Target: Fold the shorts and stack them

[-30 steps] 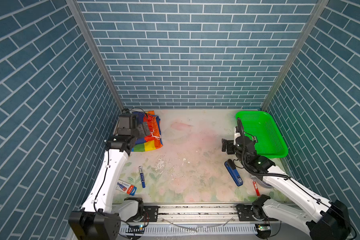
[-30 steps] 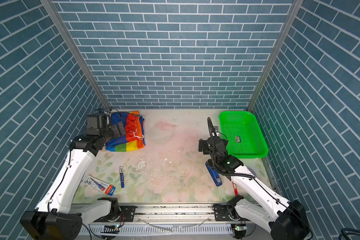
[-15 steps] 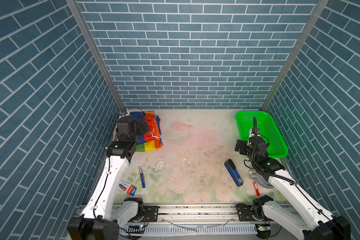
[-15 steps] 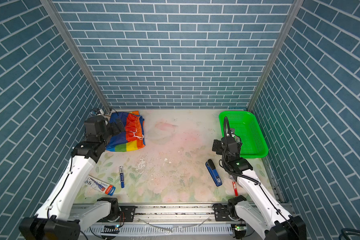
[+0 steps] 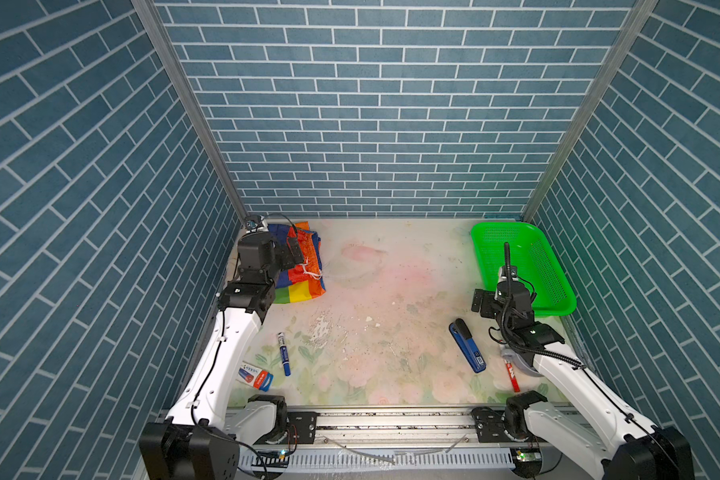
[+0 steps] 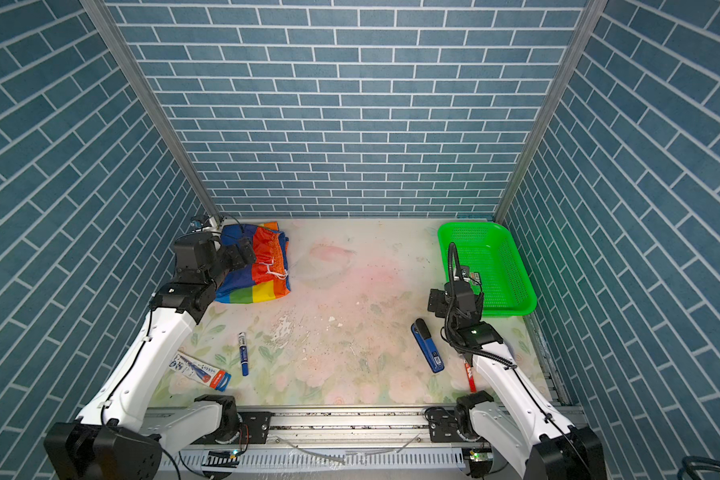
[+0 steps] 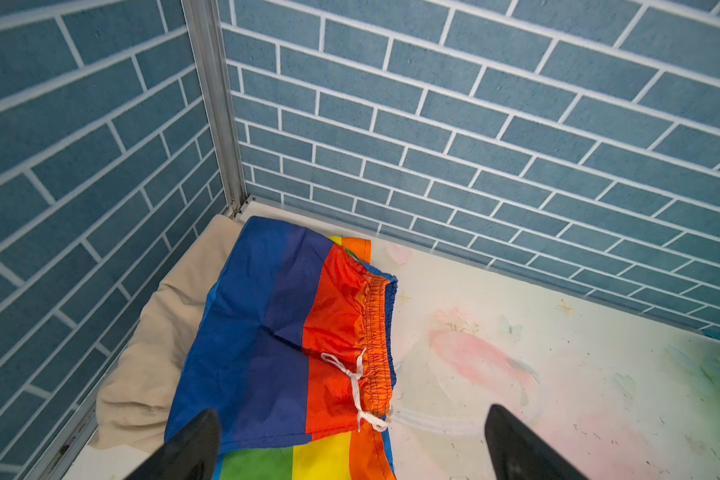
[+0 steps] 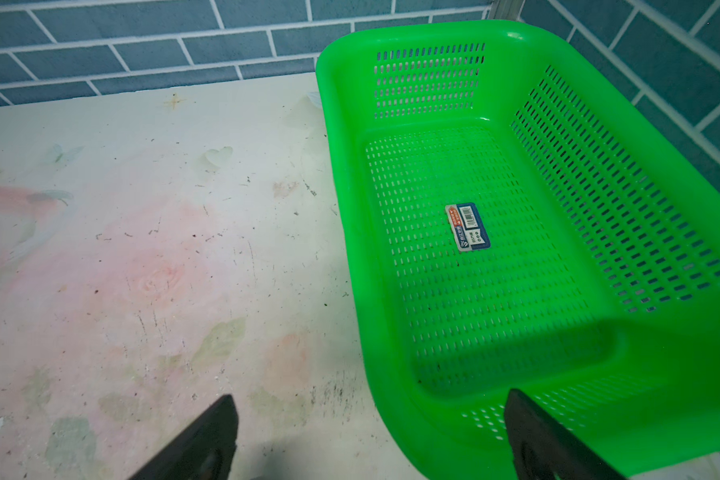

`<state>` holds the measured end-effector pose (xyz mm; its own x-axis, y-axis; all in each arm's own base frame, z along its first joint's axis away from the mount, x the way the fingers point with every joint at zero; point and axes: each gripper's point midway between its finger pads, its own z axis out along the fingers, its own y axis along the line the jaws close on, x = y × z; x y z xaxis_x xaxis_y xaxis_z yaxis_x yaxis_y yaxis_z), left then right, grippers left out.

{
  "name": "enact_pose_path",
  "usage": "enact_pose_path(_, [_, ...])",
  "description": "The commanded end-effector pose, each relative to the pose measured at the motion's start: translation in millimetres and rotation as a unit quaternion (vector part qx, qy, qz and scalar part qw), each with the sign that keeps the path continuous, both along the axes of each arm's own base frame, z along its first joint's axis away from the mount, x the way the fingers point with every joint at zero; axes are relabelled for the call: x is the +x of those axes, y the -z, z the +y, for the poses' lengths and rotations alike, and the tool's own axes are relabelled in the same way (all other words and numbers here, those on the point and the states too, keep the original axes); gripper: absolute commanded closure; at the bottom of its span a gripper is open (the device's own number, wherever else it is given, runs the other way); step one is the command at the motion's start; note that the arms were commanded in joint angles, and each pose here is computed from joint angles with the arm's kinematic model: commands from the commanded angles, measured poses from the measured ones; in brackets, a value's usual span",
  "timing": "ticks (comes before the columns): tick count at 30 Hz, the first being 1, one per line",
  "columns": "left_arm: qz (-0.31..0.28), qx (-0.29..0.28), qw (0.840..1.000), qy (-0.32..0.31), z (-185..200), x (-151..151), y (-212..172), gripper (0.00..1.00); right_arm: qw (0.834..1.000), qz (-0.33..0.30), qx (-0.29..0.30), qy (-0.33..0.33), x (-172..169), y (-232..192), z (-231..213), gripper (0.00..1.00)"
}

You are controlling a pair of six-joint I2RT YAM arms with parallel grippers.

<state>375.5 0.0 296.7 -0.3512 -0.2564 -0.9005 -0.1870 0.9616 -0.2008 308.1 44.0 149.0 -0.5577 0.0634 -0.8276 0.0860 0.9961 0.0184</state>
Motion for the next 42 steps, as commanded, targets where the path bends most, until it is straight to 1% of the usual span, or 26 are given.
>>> enact_pose_path(1, [-0.007,0.037,0.999,0.013,2,9,-10,0.04,0.999,0.012,0.039,-0.029,7,7,17,0.04])
enact_pose_path(2, [0.027,0.043,0.999,-0.012,14,14,3,0.09,0.998,0.021,0.043,-0.034,10,8,21,0.07])
enact_pose_path(3, [0.056,0.039,0.997,-0.021,25,20,13,0.14,0.998,0.028,0.045,-0.040,12,9,24,0.11])
enact_pose_path(4, [0.094,0.019,0.995,-0.031,37,27,30,0.22,0.997,0.037,0.045,-0.047,14,11,27,0.17])
enact_pose_path(5, [0.130,-0.011,0.991,-0.037,48,35,47,0.35,0.996,0.045,0.048,-0.053,15,12,30,0.21])
enact_pose_path(6, [0.155,-0.036,0.986,-0.042,58,42,60,0.44,0.996,0.049,0.051,-0.059,16,12,33,0.24])
enact_pose_path(7, [0.184,-0.059,0.980,-0.050,68,50,75,0.57,0.995,0.054,0.055,-0.066,16,14,37,0.26])
enact_pose_path(8, [0.208,-0.069,0.974,-0.059,78,56,87,0.67,0.994,0.056,0.061,-0.071,16,15,39,0.27])
enact_pose_path(9, [0.223,-0.071,0.970,-0.066,84,61,97,0.68,0.994,0.056,0.065,-0.073,16,15,41,0.28])
enact_pose_path(10, [0.236,-0.067,0.967,-0.075,91,66,106,0.68,0.993,0.054,0.068,-0.074,16,15,41,0.28])
enact_pose_path(12, [0.252,-0.054,0.962,-0.086,98,73,117,0.56,0.993,0.049,0.074,-0.072,15,14,41,0.28])
enact_pose_path(13, [0.259,-0.051,0.961,-0.086,100,78,123,0.48,0.994,0.047,0.075,-0.071,14,14,40,0.28])
enact_pose_path(14, [0.266,-0.048,0.959,-0.088,102,83,129,0.44,0.994,0.044,0.076,-0.070,14,13,40,0.28])
enact_pose_path(16, [0.286,-0.044,0.952,-0.095,108,89,143,0.42,0.994,0.043,0.077,-0.071,13,11,40,0.28])
enact_pose_path(19, [0.309,-0.061,0.944,-0.100,116,99,163,0.43,0.993,0.041,0.080,-0.073,13,7,41,0.27])
enact_pose_path(22, [0.318,-0.077,0.938,-0.111,127,106,179,0.44,0.993,0.037,0.086,-0.073,13,3,41,0.27])
enact_pose_path(26, [0.339,-0.074,0.930,-0.121,143,110,203,0.47,0.991,0.031,0.101,-0.081,13,-2,46,0.27])
enact_pose_path(29, [0.351,-0.060,0.926,-0.123,148,111,217,0.47,0.990,0.029,0.108,-0.089,14,-5,50,0.27])
enact_pose_path(31, [0.358,-0.062,0.924,-0.121,148,112,228,0.47,0.989,0.030,0.109,-0.091,16,-5,52,0.27])
enact_pose_path(34, [0.369,-0.085,0.918,-0.116,140,112,248,0.52,0.989,0.026,0.111,-0.095,21,-8,55,0.27])
enact_pose_path(36, [0.371,-0.100,0.915,-0.118,132,111,259,0.58,0.988,0.023,0.113,-0.099,25,-9,57,0.27])
enact_pose_path(38, [0.368,-0.110,0.917,-0.110,115,112,269,0.60,0.988,0.022,0.116,-0.103,29,-11,60,0.27])
enact_pose_path(41, [0.376,-0.092,0.919,-0.078,81,117,278,0.60,0.986,0.019,0.126,-0.109,35,-14,66,0.27])
enact_pose_path(42, [0.389,-0.077,0.916,-0.067,74,117,277,0.63,0.985,0.017,0.129,-0.111,37,-16,67,0.27])
